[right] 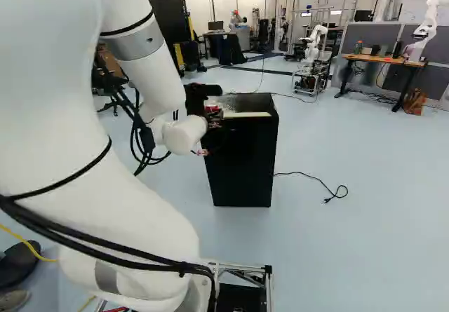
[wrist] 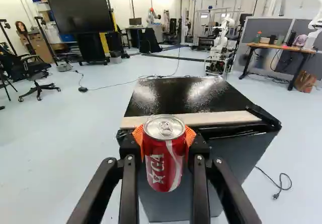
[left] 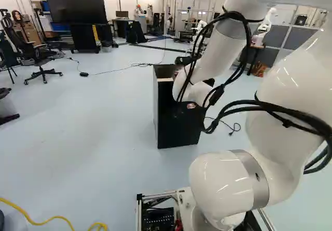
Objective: Grab a drink from the fridge
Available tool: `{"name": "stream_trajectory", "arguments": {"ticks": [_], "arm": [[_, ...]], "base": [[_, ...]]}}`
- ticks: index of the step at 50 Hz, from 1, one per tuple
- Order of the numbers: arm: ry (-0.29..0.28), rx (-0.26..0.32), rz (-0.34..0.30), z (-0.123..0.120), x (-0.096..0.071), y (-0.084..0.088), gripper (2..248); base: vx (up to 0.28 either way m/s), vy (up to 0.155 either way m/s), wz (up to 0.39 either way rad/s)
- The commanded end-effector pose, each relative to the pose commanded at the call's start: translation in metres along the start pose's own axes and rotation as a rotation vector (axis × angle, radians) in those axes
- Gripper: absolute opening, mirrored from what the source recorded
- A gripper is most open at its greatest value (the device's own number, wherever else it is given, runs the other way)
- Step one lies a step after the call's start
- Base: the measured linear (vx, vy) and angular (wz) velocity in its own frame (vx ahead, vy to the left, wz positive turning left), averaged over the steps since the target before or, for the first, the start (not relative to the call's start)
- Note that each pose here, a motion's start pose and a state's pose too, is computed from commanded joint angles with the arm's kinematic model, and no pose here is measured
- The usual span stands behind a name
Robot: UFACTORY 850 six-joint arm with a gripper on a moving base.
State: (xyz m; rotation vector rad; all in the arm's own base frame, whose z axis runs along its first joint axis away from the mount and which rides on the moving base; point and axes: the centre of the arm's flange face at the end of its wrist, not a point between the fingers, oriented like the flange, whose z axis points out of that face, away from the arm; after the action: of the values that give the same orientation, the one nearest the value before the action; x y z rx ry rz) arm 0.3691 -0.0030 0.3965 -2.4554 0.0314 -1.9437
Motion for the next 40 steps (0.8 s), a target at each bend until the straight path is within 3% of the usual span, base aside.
{"name": "stream_trajectory", "arguments": {"ticks": [22,40], "arm": [[-0.055,0.002,-0.012,-0.05,-0.027,-0.001,98],[-0.084,0.003,-0.018,-0.075,-0.043,-0.001,98]], "base": [[0.0,0.0,0.0],[0.0,0.0,0.0]]}}
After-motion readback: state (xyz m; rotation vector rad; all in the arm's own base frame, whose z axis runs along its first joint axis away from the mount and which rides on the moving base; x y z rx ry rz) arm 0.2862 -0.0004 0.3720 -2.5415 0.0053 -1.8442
